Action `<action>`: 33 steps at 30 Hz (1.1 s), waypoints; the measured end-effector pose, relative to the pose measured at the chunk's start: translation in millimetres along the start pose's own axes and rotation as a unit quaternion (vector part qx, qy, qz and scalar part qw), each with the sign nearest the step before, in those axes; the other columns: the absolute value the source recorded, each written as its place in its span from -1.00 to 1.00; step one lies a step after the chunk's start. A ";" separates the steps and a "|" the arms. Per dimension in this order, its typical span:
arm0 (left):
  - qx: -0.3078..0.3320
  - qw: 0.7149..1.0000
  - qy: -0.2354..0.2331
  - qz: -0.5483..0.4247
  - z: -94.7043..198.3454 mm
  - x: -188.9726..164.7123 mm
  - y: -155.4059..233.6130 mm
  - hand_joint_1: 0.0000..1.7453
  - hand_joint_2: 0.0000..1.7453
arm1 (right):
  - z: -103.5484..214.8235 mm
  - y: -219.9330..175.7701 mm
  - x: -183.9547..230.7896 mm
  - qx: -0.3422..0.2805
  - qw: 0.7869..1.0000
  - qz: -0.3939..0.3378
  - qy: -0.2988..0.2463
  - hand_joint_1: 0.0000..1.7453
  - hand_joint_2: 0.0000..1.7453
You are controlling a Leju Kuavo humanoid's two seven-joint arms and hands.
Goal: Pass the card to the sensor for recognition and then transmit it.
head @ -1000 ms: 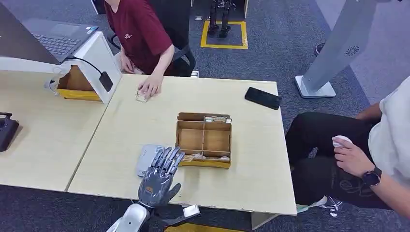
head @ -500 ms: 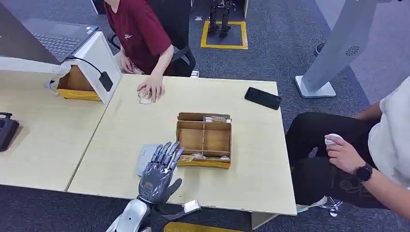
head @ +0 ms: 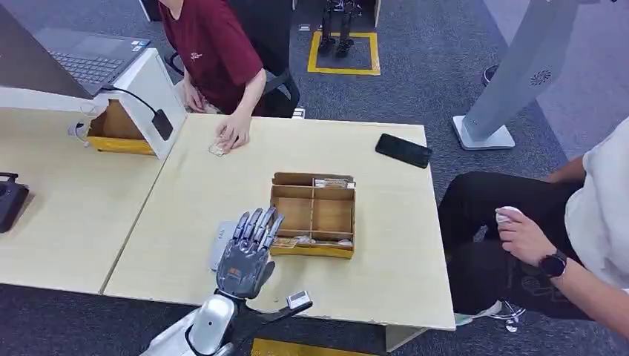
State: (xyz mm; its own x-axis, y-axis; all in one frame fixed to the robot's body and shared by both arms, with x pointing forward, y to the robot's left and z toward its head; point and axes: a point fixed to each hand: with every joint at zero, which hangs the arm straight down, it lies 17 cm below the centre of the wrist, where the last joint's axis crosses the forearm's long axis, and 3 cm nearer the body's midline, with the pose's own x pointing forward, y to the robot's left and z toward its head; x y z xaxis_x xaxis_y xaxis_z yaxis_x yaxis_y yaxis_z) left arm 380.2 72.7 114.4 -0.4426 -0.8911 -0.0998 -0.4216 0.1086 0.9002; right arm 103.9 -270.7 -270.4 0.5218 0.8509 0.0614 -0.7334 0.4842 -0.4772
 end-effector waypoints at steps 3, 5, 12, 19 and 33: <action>-0.003 1.000 -0.016 -0.001 2.0 5.1 -2.3 -1.00 1.00 | 0.0 0.0 -0.3 0.000 1.000 -0.001 0.001 -1.00 -1.00; -0.004 1.000 -0.019 -0.003 2.7 5.3 -3.2 -1.00 1.00 | -0.1 0.0 -0.7 0.000 1.000 -0.003 0.002 -1.00 -1.00; -0.007 0.999 -0.034 -0.003 4.4 9.8 -5.1 -1.00 1.00 | -0.1 0.1 -1.5 0.001 1.000 -0.006 0.003 -1.00 -1.00; -0.013 0.999 -0.047 0.001 9.4 16.2 -7.7 -1.00 1.00 | -0.1 0.1 -1.9 0.001 1.000 -0.007 0.004 -1.00 -1.00; -0.017 0.999 -0.045 0.004 11.2 12.5 -9.7 -1.00 1.00 | -0.1 0.3 -2.5 0.001 1.000 -0.008 0.005 -1.00 -1.00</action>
State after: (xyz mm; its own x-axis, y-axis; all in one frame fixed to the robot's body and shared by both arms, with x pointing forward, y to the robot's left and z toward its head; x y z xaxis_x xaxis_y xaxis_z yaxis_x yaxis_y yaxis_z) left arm 369.8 65.5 99.6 -0.5150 -0.8474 -0.1294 -0.3923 0.0988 0.9145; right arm 102.5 -272.7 -270.8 0.5379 0.8409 0.0600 -0.7259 0.4982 -0.4742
